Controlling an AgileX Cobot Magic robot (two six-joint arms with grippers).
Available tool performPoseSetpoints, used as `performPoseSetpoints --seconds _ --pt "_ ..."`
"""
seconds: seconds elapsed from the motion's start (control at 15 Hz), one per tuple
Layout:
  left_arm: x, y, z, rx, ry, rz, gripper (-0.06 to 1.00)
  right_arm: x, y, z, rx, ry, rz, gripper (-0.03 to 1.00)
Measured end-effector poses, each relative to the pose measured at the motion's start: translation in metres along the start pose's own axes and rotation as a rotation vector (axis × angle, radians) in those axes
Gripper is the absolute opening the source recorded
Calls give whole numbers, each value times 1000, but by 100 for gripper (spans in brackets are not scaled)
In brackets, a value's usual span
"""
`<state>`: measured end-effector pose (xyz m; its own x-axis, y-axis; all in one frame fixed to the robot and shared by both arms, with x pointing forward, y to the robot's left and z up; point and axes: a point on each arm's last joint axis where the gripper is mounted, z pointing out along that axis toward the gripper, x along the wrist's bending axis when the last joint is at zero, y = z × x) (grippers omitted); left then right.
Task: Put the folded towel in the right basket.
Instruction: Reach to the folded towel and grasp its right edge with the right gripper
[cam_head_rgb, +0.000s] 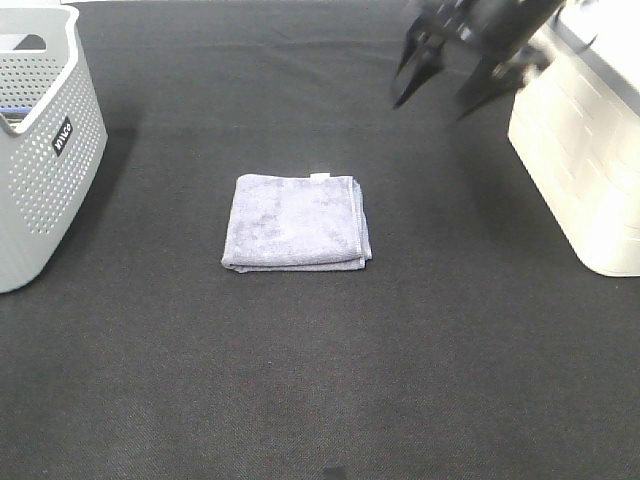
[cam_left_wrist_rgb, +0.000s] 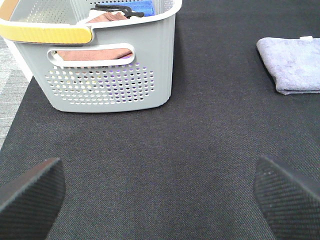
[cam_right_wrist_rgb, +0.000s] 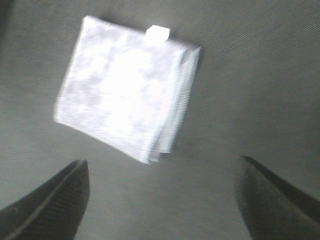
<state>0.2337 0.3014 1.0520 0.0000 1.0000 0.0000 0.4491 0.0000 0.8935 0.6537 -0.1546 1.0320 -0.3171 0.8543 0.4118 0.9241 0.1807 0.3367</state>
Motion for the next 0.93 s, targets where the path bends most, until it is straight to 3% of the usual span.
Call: performPoseSetpoints --seconds 0.33,0.93 --pt "0 0 0 0 0 0 97 -21 10 68 156 110 100 75" --pt "0 0 0 0 0 0 97 -43 10 121 223 131 134 75"
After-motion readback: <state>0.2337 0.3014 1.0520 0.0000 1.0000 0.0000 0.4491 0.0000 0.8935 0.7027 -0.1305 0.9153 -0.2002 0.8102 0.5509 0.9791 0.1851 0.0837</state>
